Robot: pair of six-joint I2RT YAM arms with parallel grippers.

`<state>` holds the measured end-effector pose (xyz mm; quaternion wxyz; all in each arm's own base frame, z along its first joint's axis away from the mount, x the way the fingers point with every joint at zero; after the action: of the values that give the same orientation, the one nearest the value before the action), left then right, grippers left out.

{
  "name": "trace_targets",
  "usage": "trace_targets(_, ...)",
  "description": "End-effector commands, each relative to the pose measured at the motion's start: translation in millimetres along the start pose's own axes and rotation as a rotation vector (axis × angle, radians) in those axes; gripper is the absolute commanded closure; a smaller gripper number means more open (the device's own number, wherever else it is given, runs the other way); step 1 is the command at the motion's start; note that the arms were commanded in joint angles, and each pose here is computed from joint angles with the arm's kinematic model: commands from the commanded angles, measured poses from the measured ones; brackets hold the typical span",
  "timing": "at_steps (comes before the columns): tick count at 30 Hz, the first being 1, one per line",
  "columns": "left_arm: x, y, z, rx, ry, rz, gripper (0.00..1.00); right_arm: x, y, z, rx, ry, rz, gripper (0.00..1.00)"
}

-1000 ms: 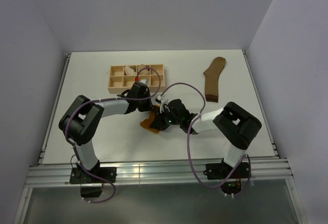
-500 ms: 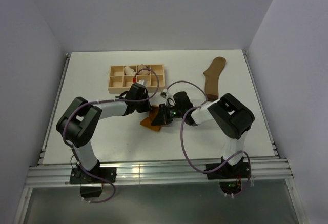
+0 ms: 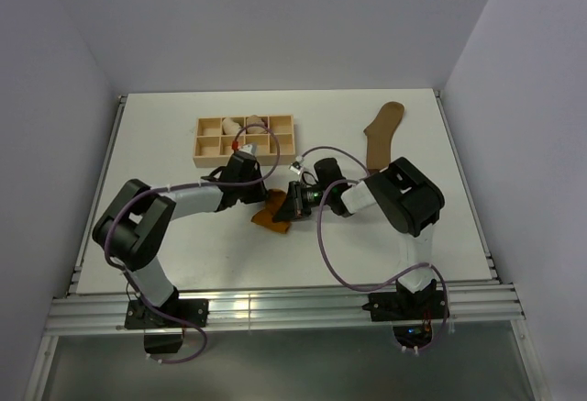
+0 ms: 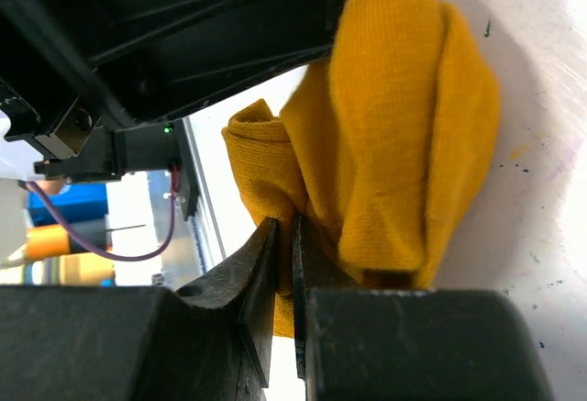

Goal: Roll the socks
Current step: Roll the sock at the center of the board.

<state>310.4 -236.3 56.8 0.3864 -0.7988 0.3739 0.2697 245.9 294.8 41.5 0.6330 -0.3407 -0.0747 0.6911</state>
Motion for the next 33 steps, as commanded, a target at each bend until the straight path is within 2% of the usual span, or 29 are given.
trace_targets(1, -13.4, -17.2, -7.2, -0.036, 0.033, -0.096, 0.81, -5.2, 45.8, -45.5, 0.170, 0.205, 0.104, 1.00)
trace_targets(2, -18.3, -20.1, -10.1, -0.044, 0.043, -0.111, 0.78, -5.3, 46.3, -45.6, 0.179, 0.203, 0.107, 1.00)
trace_targets(6, -28.9, -24.9, -8.9, -0.065, 0.035, -0.151, 0.54, -5.5, 47.3, -49.4, 0.217, 0.200, 0.102, 1.00)
trace_targets(9, -38.2, -30.1, -8.0, -0.088, 0.020, -0.184, 0.41, -4.6, 46.6, -49.9, 0.236, 0.198, 0.097, 1.00)
trace_targets(14, -65.1, -31.1, -9.8, -0.189, 0.043, -0.217, 0.31, -4.1, 47.4, -52.9, 0.266, 0.215, 0.084, 1.00)
trace_targets(18, -83.7, -15.0, 0.5, -0.303, 0.050, -0.195, 0.28, -2.1, 48.2, -54.0, 0.291, 0.212, 0.057, 1.00)
trace_targets(23, -97.2, 24.9, 13.5, -0.415, 0.079, -0.150, 0.27, -2.1, 47.8, -55.6, 0.317, 0.218, 0.041, 1.00)
trace_targets(28, -94.7, 50.4, 21.9, -0.483, 0.115, -0.127, 0.27, -2.5, 46.9, -55.5, 0.317, 0.223, 0.030, 1.00)
trace_targets(33, -84.1, 58.5, 24.7, -0.518, 0.135, -0.123, 0.29, -2.0, 46.6, -55.7, 0.320, 0.219, 0.020, 1.00)
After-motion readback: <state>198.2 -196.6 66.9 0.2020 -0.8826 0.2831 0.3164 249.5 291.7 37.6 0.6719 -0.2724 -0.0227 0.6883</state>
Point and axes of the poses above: each gripper's point midway between its finger pads, its own x axis out along the fingers, its own z axis along the line the jaws close on, y = z × x, the point moved 4 cm from there along -x, back along the fingers, and after that the axes turned 15 degrees about -x, right-handed, at the moved point
